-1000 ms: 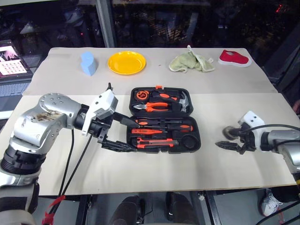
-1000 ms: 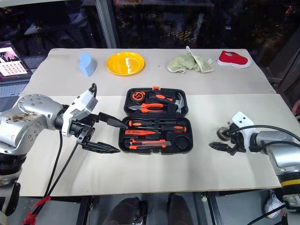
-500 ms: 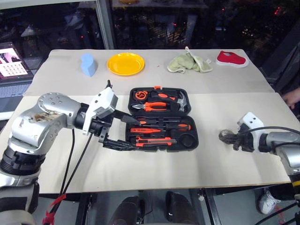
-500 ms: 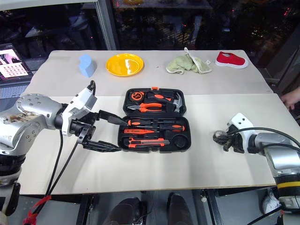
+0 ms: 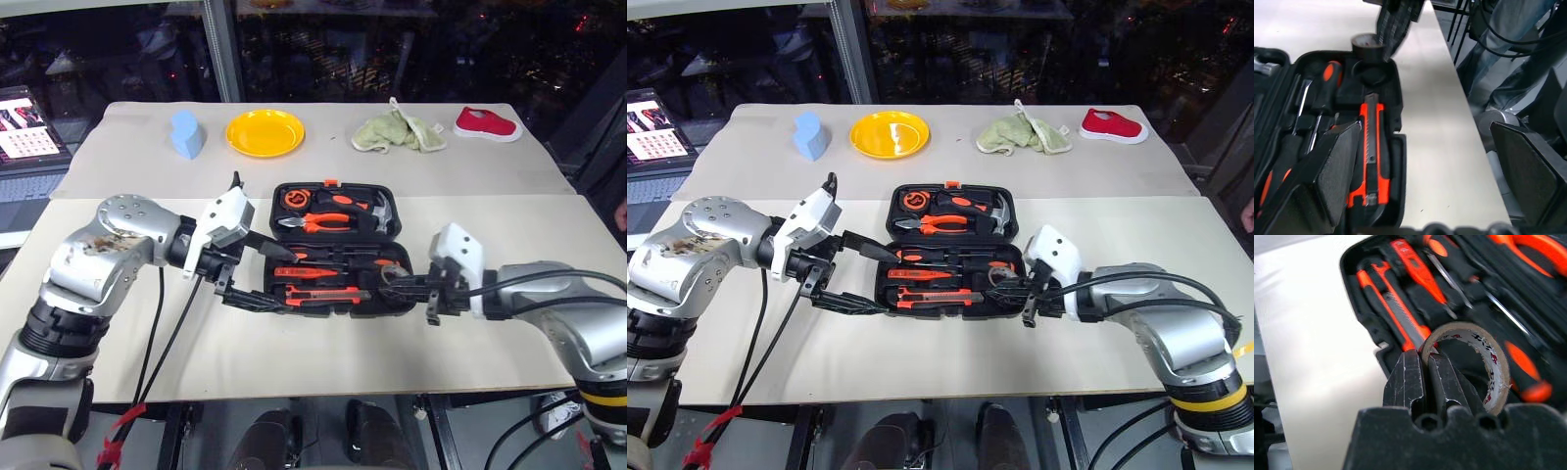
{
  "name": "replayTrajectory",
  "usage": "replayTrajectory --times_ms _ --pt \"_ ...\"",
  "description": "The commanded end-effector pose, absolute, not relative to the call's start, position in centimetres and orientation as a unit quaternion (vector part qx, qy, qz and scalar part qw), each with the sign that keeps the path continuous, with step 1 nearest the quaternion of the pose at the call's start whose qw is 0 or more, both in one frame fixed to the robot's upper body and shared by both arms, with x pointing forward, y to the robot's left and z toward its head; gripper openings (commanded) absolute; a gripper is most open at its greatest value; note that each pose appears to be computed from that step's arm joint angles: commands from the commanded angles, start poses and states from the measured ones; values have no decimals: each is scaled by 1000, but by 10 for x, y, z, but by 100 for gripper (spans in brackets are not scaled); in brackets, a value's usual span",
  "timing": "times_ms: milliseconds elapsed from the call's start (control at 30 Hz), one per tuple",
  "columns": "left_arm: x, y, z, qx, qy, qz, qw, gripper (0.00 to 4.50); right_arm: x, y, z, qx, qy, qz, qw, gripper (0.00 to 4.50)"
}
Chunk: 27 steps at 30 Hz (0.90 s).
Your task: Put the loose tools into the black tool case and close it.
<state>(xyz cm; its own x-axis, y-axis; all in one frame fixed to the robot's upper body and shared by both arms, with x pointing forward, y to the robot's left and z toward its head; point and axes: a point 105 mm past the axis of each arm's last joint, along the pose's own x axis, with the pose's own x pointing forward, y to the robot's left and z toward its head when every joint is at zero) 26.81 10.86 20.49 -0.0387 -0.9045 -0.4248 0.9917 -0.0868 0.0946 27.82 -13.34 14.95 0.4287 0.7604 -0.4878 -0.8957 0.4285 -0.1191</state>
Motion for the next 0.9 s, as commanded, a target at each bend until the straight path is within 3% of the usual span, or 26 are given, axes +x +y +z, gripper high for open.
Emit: replayTrajectory --times_ms 33,200,400,433,533,767,900 --pt "269 104 216 213 90 -716 658 450 280 -132 148 -203 186 497 823 4" --pt "271 103 213 213 89 -715 660 450 278 -143 120 -250 229 481 809 4" --pt "272 102 213 211 87 -715 661 450 276 -141 120 -245 230 482 809 4" --pt "272 102 212 212 86 -715 661 450 275 -140 121 -244 229 483 809 79" --pt "272 101 211 212 87 -714 661 450 273 -138 126 -238 224 486 810 164" --pt "278 109 206 218 89 -692 682 450 268 -147 181 -185 168 464 850 407" --pt "303 129 198 201 111 -625 747 450 275 -180 193 -150 158 397 891 407"
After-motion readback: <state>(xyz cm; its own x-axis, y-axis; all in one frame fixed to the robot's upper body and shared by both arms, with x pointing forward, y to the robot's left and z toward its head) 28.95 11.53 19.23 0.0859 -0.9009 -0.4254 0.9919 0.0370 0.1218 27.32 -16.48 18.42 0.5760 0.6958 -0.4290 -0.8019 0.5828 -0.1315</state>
